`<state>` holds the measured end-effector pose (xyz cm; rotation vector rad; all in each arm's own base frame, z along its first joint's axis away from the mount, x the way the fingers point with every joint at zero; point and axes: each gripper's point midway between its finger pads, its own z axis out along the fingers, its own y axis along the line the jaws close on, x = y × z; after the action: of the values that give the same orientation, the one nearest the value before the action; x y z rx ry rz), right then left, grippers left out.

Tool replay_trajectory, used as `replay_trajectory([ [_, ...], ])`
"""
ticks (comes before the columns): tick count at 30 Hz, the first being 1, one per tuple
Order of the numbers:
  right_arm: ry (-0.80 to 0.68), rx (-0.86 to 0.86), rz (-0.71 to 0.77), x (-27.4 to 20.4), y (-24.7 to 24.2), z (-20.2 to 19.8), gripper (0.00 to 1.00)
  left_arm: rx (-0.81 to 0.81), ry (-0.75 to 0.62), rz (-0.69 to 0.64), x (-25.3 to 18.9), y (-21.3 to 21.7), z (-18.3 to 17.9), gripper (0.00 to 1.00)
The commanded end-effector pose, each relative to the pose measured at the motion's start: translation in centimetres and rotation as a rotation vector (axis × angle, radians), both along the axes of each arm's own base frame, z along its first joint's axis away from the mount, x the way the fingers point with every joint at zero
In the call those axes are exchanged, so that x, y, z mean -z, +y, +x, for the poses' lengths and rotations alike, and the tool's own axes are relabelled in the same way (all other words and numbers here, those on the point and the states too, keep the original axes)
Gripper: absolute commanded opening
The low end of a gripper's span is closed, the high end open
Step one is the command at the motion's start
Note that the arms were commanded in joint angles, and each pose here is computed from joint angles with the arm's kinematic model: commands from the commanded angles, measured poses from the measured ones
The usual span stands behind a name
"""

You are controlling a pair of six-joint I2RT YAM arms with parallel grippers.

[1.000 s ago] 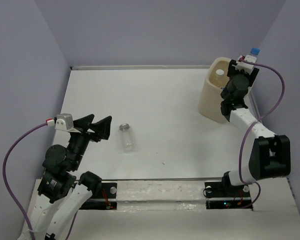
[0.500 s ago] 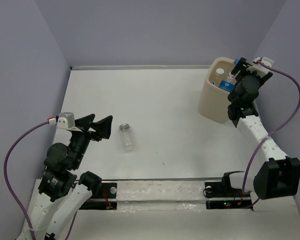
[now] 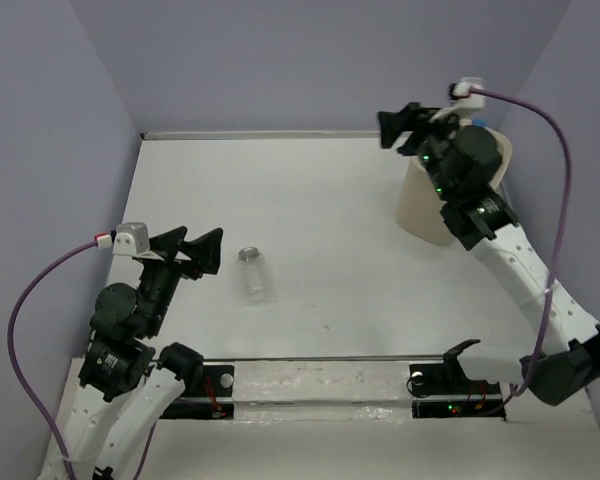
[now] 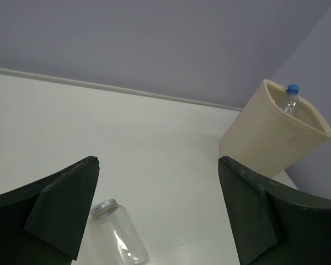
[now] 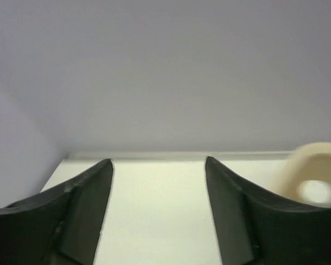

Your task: Put the plastic bottles in the bin

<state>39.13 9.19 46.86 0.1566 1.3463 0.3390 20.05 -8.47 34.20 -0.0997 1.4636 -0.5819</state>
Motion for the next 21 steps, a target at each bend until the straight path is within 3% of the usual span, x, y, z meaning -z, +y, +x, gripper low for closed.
replay_trajectory([
  [1, 0.310, -0.440, -0.192, 9.7, 16.9, -2.8, 0.83, -0.046, -0.017, 0.009, -0.6, 0.6, 1.0, 0.99],
  [2, 0.374, -0.506, -0.222, 12.8, 20.6, -3.4, 0.92, -0.075, -0.010, 0.009, -0.5, 1.1, 1.2, 0.99],
  [4, 0.433, -0.560, -0.239, 15.4, 23.7, -4.0, 0.99, -0.113, -0.006, 0.004, -0.6, 1.8, 1.3, 0.99],
  [8, 0.561, -0.643, -0.284, 21.4, 30.7, -5.2, 1.00, -0.205, 0.010, -0.016, -0.5, 3.6, 1.6, 0.99],
  [15, 0.771, -0.734, -0.286, 30.3, 36.9, -7.8, 1.00, -0.228, 0.019, -0.018, -0.3, 4.0, 1.7, 0.99],
  [21, 0.882, -0.832, -0.242, 34.7, 40.0, -9.9, 1.00, -0.190, 0.014, -0.013, -0.3, 3.3, 1.7, 0.99],
])
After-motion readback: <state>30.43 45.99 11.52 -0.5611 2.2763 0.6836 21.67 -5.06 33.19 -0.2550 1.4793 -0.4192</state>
